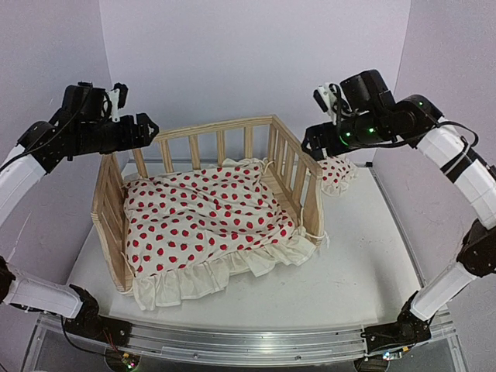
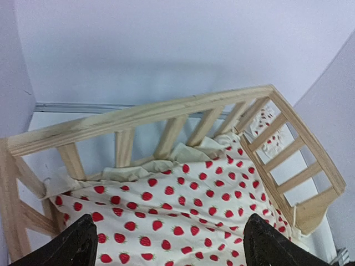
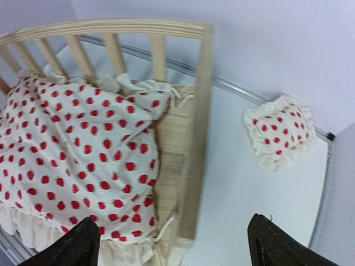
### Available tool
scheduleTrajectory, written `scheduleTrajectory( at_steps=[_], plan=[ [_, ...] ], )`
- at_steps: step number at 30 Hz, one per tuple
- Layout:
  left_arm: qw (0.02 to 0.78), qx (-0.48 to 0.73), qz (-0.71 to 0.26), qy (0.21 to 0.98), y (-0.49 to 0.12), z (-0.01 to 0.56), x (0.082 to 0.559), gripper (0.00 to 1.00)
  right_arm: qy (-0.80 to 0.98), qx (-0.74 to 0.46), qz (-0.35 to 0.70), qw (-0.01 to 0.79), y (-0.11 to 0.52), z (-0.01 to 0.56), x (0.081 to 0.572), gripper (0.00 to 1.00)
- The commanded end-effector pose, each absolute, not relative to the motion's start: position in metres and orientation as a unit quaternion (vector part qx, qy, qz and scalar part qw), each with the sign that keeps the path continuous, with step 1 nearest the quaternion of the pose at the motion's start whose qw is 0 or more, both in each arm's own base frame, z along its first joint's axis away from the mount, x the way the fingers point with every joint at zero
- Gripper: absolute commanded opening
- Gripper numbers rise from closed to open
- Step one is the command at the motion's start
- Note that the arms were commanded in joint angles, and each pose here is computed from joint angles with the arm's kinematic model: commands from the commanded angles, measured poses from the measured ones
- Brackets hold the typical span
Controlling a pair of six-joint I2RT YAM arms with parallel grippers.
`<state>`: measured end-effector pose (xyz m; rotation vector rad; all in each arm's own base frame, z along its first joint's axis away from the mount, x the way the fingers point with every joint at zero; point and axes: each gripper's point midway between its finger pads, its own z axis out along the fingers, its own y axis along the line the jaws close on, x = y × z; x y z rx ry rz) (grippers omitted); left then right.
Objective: Set up the pet bed
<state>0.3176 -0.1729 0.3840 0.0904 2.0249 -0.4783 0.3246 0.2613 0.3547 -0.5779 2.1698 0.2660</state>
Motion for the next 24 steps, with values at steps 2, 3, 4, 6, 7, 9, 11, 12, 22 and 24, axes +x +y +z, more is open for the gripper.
scheduleTrajectory(
  at_steps=[2, 3, 4, 6, 7, 9, 11, 12, 22, 24],
  plan=[
    [0.535, 0.005, -0.154, 0.831, -0.138, 0.396, 0.318, 0.92, 0.903, -0.205, 0.040, 0.375, 0.233, 0.307, 0.340, 0.82],
    [0.534, 0.006, -0.157, 0.831, -0.138, 0.396, 0.317, 0.92, 0.904, -0.206, 0.040, 0.373, 0.236, 0.303, 0.343, 0.78],
    [0.532, 0.006, -0.161, 0.831, -0.139, 0.396, 0.316, 0.92, 0.905, -0.205, 0.037, 0.371, 0.238, 0.299, 0.347, 0.73],
    [0.530, 0.003, -0.174, 0.830, -0.141, 0.397, 0.314, 0.92, 0.907, -0.194, 0.030, 0.373, 0.241, 0.296, 0.355, 0.65],
    [0.530, 0.001, -0.180, 0.829, -0.142, 0.398, 0.313, 0.92, 0.907, -0.187, 0.027, 0.376, 0.242, 0.295, 0.359, 0.62],
    [0.529, 0.003, -0.192, 0.827, -0.144, 0.401, 0.309, 0.91, 0.904, -0.184, 0.034, 0.384, 0.250, 0.293, 0.368, 0.55],
    [0.529, 0.005, -0.200, 0.825, -0.145, 0.403, 0.307, 0.91, 0.907, -0.180, 0.027, 0.380, 0.257, 0.283, 0.379, 0.44],
    [0.530, 0.006, -0.204, 0.823, -0.146, 0.406, 0.306, 0.91, 0.906, -0.173, 0.022, 0.385, 0.257, 0.284, 0.384, 0.32],
    [0.532, 0.009, -0.216, 0.819, -0.149, 0.410, 0.303, 0.91, 0.895, -0.116, -0.019, 0.430, 0.275, 0.276, 0.432, 0.00],
    [0.532, 0.007, -0.215, 0.819, -0.148, 0.409, 0.304, 0.91, 0.892, -0.101, -0.030, 0.440, 0.272, 0.282, 0.436, 0.00]
  ],
)
